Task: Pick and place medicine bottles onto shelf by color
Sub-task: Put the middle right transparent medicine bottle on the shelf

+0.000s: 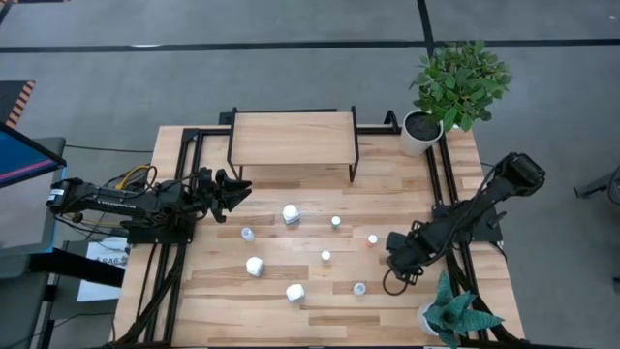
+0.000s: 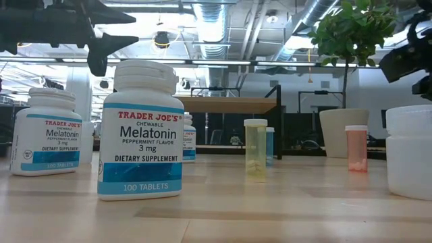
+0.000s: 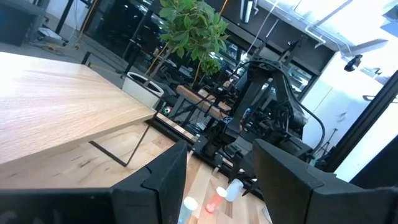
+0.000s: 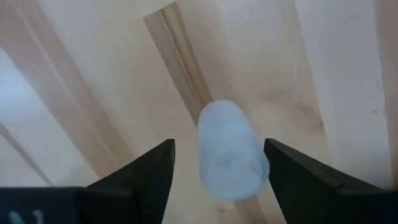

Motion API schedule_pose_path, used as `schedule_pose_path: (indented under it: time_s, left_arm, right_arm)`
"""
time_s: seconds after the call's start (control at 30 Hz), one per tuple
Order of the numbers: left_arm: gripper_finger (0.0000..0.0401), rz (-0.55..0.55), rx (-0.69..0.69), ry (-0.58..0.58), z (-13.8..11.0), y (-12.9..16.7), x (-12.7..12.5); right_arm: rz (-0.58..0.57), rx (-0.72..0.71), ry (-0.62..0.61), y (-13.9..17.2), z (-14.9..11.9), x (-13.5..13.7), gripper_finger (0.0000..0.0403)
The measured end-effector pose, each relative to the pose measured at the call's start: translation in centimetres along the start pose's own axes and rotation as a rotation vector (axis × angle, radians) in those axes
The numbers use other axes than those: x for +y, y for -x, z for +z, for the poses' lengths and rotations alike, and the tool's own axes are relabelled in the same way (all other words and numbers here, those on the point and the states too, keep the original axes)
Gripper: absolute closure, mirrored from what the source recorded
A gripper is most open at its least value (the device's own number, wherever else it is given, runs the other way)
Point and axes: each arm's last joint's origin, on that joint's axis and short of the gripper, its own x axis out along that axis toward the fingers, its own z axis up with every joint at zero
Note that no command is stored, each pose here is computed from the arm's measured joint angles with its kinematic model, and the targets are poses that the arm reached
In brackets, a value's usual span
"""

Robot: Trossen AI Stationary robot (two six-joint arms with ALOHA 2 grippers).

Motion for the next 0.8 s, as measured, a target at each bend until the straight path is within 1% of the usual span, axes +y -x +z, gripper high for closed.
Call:
schedule_pose_path:
  time_s: [0.1,0.2,0.37,0.4,0.47,0.57,0.67,0.73,0.8]
  left_arm:
    - [0.0230,0.000,0.000,0.000,0.0,0.0,0.0]
    - [0.0230,0.000,0.000,0.000,0.0,0.0,0.0]
    - [0.0230,0.000,0.000,0.001,0.0,0.0,0.0]
    - [0.0230,0.000,0.000,0.001,0.0,0.0,0.0]
    - [0.0230,0.000,0.000,0.001,0.0,0.0,0.0]
    - [0.0230,0.000,0.000,0.001,0.0,0.0,0.0]
    - [0.0230,0.000,0.000,0.004,0.0,0.0,0.0]
    - [0.0230,0.001,0.001,0.004,0.0,0.0,0.0]
    - [0.0230,0.005,0.009,0.001,-0.1,0.0,0.1]
  right_arm:
    - [-0.001,0.001,-0.028,0.0,0.2,-0.1,0.0168]
    - [0.002,0.004,-0.043,0.0,0.4,-0.2,0.0204]
    - [0.055,0.083,-0.077,0.3,0.8,-0.4,0.0274]
    - [0.071,0.091,-0.086,0.5,1.0,-0.3,0.0281]
    - [0.112,0.094,-0.099,1.4,1.7,-0.1,0.0281]
    - [0.185,0.053,-0.109,3.7,3.2,0.0,0.0281]
    - [0.259,-0.022,-0.108,7.0,5.2,-0.1,0.0281]
    - [0.318,-0.099,-0.102,9.5,6.6,-0.3,0.0281]
    - [0.353,-0.200,-0.104,12.0,8.1,-0.8,0.0281]
